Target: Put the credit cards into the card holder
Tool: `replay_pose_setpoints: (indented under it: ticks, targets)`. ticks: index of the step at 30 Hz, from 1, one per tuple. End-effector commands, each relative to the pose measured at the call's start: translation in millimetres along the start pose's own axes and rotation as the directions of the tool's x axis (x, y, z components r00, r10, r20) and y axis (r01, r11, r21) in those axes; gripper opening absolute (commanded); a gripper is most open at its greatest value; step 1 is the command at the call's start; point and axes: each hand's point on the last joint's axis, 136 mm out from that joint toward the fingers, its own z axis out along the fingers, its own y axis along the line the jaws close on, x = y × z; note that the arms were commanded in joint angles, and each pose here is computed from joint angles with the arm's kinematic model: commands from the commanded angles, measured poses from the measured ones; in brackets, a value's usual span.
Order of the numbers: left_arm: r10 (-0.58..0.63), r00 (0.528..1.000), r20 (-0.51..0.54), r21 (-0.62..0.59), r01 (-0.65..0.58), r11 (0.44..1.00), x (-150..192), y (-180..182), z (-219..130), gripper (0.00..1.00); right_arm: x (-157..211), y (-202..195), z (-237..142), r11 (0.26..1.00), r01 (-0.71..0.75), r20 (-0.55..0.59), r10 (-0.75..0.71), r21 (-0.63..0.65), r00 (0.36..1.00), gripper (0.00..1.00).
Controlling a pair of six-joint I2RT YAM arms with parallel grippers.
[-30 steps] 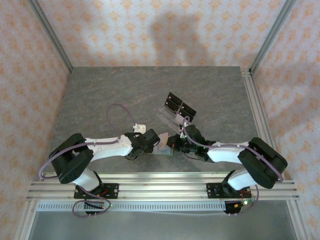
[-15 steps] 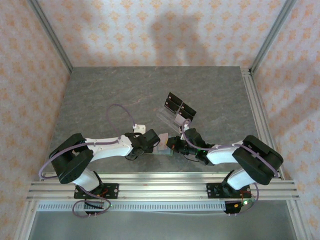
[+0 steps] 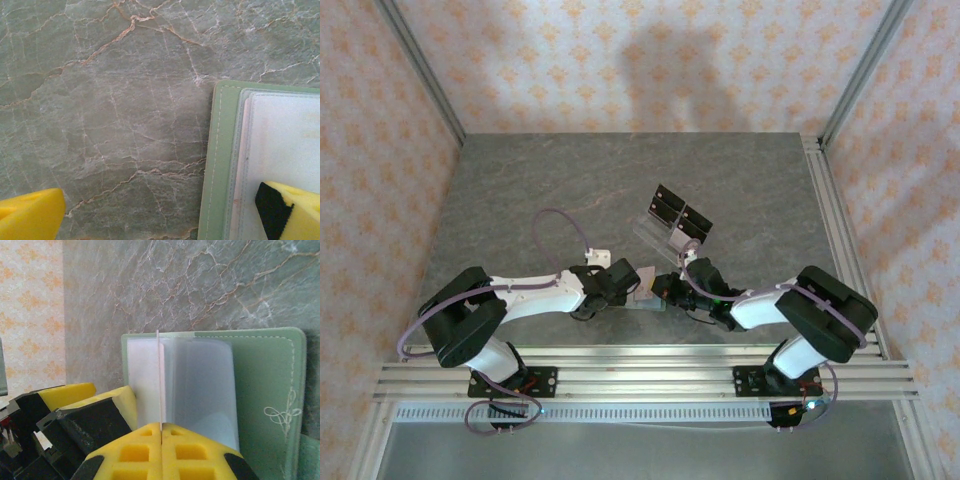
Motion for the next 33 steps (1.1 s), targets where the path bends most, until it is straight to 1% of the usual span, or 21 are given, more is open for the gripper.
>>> replay_pose_setpoints:
  ticks: [1,12,22,33]
  targets:
    - [0.053,0.996,-0.073,-0.064,-0.058,0.996,24.1,17.6,3.4,1.0,-0.8,6.1,3.1,1.0,0.004,0.017,-0.003,-0.029,1.0,0.0]
    - [0.056,0.995,-0.083,-0.062,-0.062,0.996,28.1,16.5,6.5,1.0,4.5,4.9,10.4,0.999,-0.016,-0.004,0.016,-0.039,1.0,0.0]
    - [0.052,0.995,-0.087,-0.065,-0.057,0.996,29.7,17.5,7.5,1.0,2.0,11.3,6.7,0.996,-0.034,0.015,0.035,-0.081,0.999,0.0]
    - [0.05,0.995,-0.088,-0.065,-0.056,0.996,30.8,18.4,7.7,1.0,3.7,3.4,3.7,0.998,-0.031,0.019,0.032,-0.052,0.999,0.0]
